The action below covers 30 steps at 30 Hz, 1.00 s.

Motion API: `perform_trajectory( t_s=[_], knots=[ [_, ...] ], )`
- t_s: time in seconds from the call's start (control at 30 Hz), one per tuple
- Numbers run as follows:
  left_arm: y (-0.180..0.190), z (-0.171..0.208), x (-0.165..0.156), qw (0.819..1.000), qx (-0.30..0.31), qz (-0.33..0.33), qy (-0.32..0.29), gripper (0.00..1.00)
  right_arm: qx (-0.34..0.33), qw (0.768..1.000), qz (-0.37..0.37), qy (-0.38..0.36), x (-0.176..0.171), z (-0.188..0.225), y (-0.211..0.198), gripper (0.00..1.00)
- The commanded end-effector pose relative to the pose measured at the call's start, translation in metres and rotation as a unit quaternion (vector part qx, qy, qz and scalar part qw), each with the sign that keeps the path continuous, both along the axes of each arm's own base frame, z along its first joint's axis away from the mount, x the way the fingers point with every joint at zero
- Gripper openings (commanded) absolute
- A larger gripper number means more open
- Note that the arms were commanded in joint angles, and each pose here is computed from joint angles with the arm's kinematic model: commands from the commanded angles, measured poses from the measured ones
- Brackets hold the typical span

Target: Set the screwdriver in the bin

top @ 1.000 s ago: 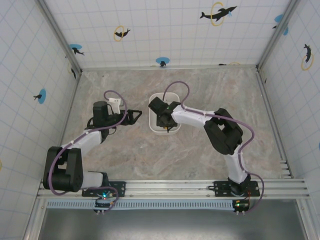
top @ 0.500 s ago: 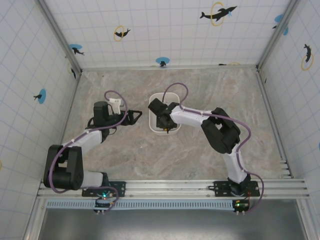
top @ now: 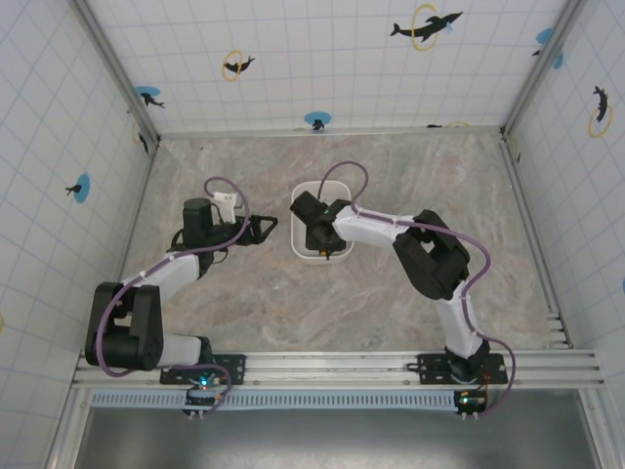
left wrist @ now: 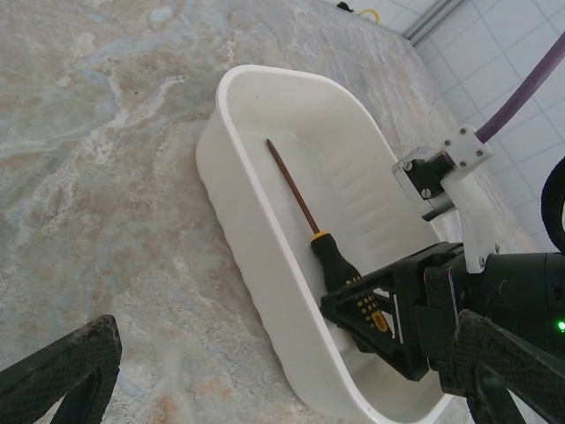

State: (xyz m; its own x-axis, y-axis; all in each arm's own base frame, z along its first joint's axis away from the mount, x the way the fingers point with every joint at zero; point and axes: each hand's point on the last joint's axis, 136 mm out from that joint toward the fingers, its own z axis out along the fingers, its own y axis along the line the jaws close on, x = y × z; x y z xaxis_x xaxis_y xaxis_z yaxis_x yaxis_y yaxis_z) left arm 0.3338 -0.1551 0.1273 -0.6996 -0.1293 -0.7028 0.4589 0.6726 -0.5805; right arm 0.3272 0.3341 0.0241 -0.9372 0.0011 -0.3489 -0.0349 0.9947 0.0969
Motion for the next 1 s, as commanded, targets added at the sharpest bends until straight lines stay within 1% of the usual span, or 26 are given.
perform_trajectory(
  t_s=[0.0, 0.23, 0.33, 0.4, 0.6, 0.7, 0.8, 0.9, 0.97],
  knots=[
    [-0.004, 0.004, 0.001, 1.000, 0.002, -0.012, -0.012, 0.98, 0.014, 1.000, -0.003, -0.016, 0.009, 0.016, 0.006, 0.53],
    [-0.003, 0.010, 0.003, 1.000, 0.003, -0.010, -0.018, 0.98, 0.030, 0.999, 0.005, -0.045, 0.013, 0.049, 0.007, 0.61],
    [-0.003, 0.013, 0.004, 1.000, 0.004, -0.009, -0.022, 0.98, 0.040, 0.997, 0.009, -0.068, 0.015, 0.069, 0.009, 0.71],
    [-0.003, 0.015, 0.005, 1.000, 0.005, -0.010, -0.026, 0.98, 0.045, 0.995, 0.014, -0.083, 0.015, 0.083, 0.010, 0.75],
    [-0.001, 0.011, 0.010, 1.000, 0.016, -0.002, -0.026, 0.98, 0.051, 0.992, 0.027, -0.108, 0.012, 0.119, 0.008, 0.78],
    [0.003, 0.015, 0.013, 0.999, 0.024, 0.009, -0.035, 0.98, 0.045, 0.988, 0.066, -0.132, 0.008, 0.147, 0.006, 0.80],
    [0.012, 0.028, 0.018, 0.997, 0.044, 0.037, -0.060, 0.98, -0.002, 0.975, 0.120, -0.189, 0.005, 0.180, -0.012, 0.80],
    [0.027, 0.043, 0.025, 0.990, 0.072, 0.081, -0.091, 0.98, -0.073, 0.949, 0.152, -0.266, 0.005, 0.209, -0.050, 0.81],
    [0.037, 0.055, 0.028, 0.983, 0.088, 0.107, -0.117, 0.98, -0.097, 0.935, 0.158, -0.303, 0.005, 0.221, -0.079, 0.81]
  ],
)
